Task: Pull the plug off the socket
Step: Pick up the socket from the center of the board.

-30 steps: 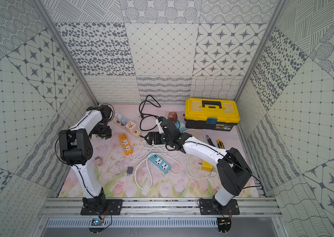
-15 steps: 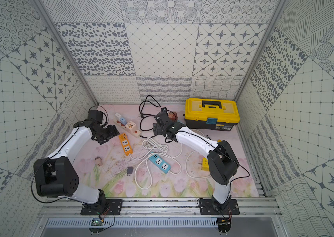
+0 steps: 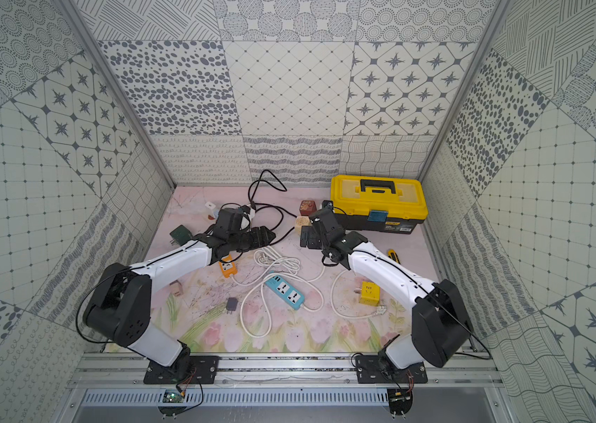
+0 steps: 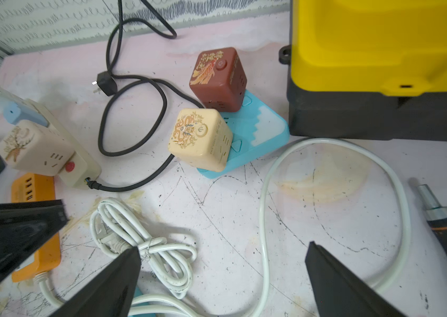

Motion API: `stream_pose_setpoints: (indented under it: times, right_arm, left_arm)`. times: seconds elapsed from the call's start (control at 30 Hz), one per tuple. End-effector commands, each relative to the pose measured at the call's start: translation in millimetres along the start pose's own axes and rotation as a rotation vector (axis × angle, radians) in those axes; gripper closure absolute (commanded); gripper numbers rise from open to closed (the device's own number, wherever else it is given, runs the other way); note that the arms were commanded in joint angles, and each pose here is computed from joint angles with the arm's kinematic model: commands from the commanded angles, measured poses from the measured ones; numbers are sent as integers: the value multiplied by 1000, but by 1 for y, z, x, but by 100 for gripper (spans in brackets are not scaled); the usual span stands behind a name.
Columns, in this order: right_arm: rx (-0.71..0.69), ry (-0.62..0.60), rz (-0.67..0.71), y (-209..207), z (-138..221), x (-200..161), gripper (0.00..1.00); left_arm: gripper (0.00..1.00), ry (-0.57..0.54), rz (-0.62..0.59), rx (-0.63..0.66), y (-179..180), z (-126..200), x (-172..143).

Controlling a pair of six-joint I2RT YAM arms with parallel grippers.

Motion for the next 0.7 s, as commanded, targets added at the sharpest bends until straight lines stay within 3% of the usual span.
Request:
stream_pose_setpoints:
  times: [0.0, 0.23, 0.4, 0.67]
  right_arm:
    - [11, -16, -56, -11, 6, -7, 0]
    - [37, 0, -116, -29, 11, -27, 0]
    - [46, 3, -123, -32, 13, -34, 1]
    - [51, 8, -130, -35, 12, -38, 0]
  left_arm:
    - [18, -215, -245, -105, -74, -44, 43]
    - [8, -153, -339, -26, -91, -98, 35]
    - [9, -121, -359, 21, -87, -123, 38]
    - [15, -65, -309, 96, -76, -134, 34]
Point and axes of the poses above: each gripper's point midway between its finger pads, its own z axis back along the fingers, its own y axis along the line the jaws close on, x = y × z, the point moved 2 cm from there along z, back along the fingers, and after that the axes turned 1 degree about -z, right-handed, at the moved point
